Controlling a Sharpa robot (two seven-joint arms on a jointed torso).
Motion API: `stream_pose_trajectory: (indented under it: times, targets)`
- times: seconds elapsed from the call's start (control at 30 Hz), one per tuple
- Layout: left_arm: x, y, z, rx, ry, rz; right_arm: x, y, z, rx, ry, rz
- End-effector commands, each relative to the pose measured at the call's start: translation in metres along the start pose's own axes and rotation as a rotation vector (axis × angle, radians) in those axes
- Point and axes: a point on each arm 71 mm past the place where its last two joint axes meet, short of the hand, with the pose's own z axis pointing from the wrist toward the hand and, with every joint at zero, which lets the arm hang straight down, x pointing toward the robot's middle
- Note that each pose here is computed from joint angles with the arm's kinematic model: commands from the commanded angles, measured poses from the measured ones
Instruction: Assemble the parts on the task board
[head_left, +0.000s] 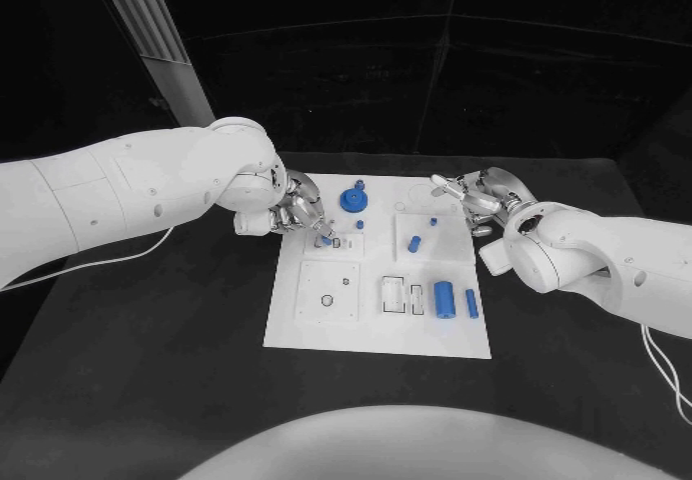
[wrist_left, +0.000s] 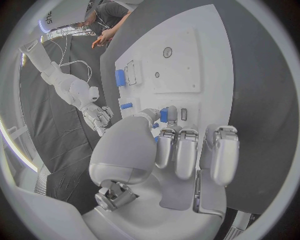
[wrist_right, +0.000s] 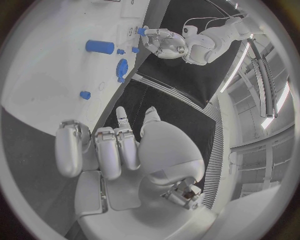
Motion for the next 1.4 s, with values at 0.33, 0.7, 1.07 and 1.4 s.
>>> stream_pose_trajectory:
  times: [0.33,0.7,1.07,1.4]
  targets:
    - [-0.0002,-0.0036,0.0064,-0.011,0.021,0.001,0.001,0.003,0.0,-0.022,-0.018,-0.001]
    - [0.0014,-0.0081,0.0109,-0.009,0.031,0.008,0.002,0.004,0.0,-0.027,-0.015,-0.005]
    - [0.0011,-0.0077,0.0133,-0.018,0.023,0.001,0.003,0.005,0.0,-0.03,-0.01,-0.011]
    - [0.0012,-0.0074,0.015,-0.028,0.022,-0.002,0.004,0.006,0.001,-0.033,-0.005,-0.011]
